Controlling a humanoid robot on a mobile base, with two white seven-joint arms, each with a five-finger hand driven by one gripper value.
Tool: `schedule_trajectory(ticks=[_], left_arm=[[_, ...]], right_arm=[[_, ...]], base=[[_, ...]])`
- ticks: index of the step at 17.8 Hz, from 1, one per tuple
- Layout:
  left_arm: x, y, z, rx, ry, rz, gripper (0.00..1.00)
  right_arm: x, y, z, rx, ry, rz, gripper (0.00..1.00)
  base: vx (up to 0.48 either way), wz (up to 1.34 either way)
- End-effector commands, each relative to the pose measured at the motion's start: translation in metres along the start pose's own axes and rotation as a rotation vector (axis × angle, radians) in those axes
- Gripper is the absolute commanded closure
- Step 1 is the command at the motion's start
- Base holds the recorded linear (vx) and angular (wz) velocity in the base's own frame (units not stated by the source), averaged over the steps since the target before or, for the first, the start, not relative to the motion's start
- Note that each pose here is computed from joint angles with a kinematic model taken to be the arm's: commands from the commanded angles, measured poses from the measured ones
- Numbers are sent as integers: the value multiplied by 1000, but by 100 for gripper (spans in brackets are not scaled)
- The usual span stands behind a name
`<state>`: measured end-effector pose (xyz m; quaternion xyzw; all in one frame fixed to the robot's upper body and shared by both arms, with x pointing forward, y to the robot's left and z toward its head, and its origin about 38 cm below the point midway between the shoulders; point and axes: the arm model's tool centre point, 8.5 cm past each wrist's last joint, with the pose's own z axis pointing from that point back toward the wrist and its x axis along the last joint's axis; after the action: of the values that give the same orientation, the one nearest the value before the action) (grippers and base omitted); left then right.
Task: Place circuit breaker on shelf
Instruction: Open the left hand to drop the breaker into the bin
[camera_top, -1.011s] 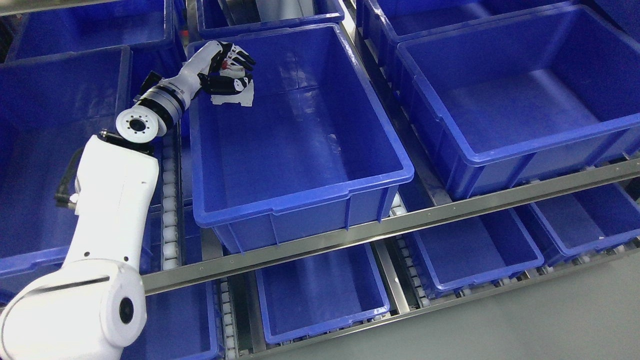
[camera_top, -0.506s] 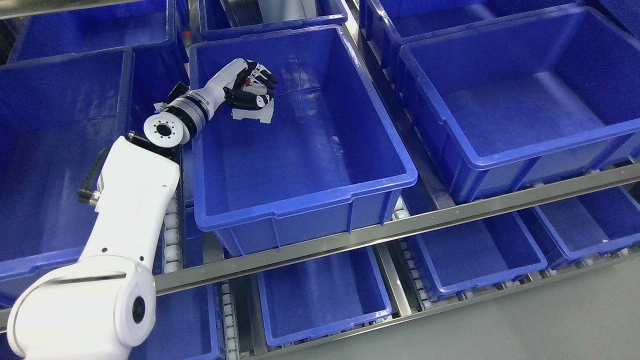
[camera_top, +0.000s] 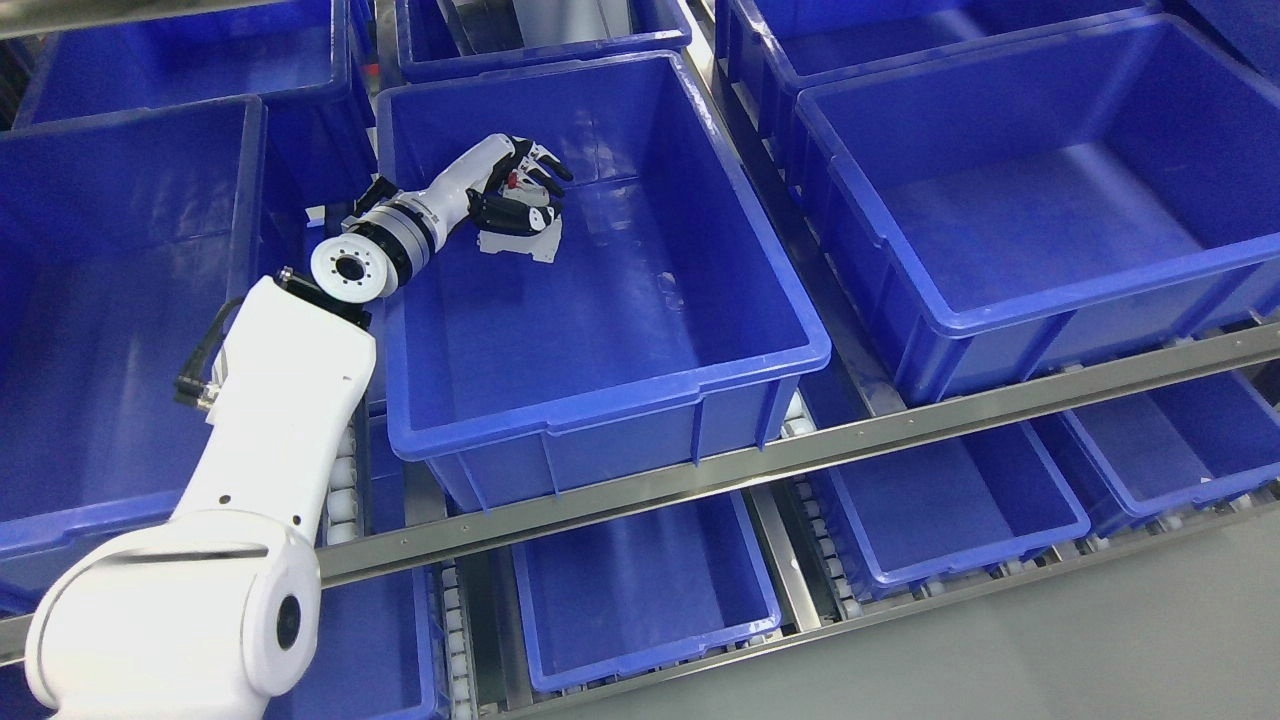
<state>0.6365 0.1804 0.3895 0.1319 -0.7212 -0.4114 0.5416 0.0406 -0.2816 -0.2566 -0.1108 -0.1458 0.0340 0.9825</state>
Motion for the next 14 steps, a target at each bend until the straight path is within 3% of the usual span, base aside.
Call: schedule_trajectory(ticks=[1, 7, 14], left_arm=[[-7, -3, 1, -10, 26, -31, 72], [-7, -5, 0, -15, 30, -45, 57], [10, 16, -1, 68, -6, -55, 24]], right_arm=[[-23, -10, 1, -11, 212, 53, 0], [-23, -10, 1, -11, 212, 53, 0], [-23, -10, 1, -11, 212, 53, 0]], base=[[0, 0], [0, 0], [0, 0]])
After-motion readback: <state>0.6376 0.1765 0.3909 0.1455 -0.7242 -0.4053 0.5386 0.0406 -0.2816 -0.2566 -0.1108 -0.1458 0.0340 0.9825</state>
